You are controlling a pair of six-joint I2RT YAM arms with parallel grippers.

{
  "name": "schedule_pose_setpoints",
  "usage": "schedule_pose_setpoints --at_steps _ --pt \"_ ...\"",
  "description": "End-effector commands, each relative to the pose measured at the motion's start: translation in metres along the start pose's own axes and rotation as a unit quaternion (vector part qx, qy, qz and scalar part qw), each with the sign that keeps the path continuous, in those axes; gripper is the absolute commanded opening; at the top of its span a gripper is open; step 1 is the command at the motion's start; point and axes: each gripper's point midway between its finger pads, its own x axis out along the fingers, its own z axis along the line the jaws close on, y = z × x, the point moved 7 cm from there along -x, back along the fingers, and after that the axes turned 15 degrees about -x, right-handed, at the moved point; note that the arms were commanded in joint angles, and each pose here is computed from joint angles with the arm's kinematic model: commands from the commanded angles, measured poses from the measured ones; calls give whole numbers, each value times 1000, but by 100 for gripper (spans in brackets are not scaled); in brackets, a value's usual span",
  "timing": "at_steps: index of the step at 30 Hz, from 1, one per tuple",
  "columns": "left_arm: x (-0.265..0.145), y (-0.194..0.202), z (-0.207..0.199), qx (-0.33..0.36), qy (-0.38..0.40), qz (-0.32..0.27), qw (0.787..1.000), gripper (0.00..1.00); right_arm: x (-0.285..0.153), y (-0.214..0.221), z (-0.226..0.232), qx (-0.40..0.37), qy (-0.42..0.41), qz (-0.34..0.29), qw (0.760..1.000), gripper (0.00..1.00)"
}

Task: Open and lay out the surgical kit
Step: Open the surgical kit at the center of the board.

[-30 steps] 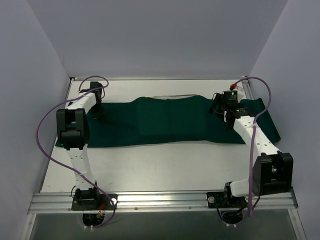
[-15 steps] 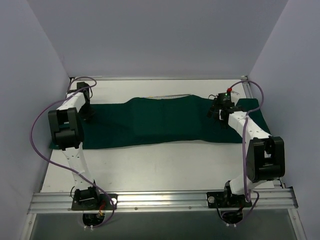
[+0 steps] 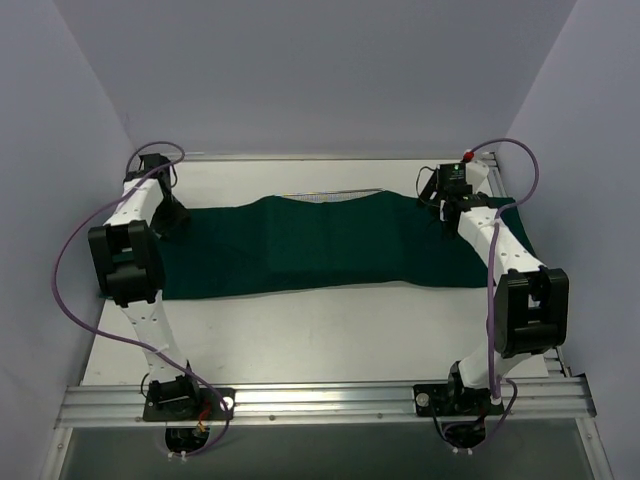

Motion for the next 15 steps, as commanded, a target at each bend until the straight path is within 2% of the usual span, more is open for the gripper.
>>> schedule_pose_setpoints --at_steps 1,3,5,7,10,12,13,15 --pt "-77 -26 -25 -58 104 -52 992 65 -1 -10 0 11 23 -9 1000 80" --pt "-94 -25 -35 -65 132 -62 987 73 -4 -12 0 11 20 -11 1000 83" --pt "-107 -17 -51 -69 161 -61 983 75 -6 -11 -1 8 20 -10 1000 86" --pt "-116 -13 -64 -74 179 -64 979 83 -9 -12 -2 6 16 -12 1000 88" --pt "-131 7 -90 -65 187 -65 978 84 -15 -12 -3 1 7 -17 1000 90" --pt "-126 22 -105 -47 168 -71 982 84 -17 -11 -3 -4 4 -17 1000 91" --pt "-138 23 -112 -42 172 -76 981 84 -19 -10 -3 -6 1 -17 1000 91" --pt "-133 40 -127 -20 158 -80 984 84 -20 -7 -2 -11 -5 -15 1000 91"
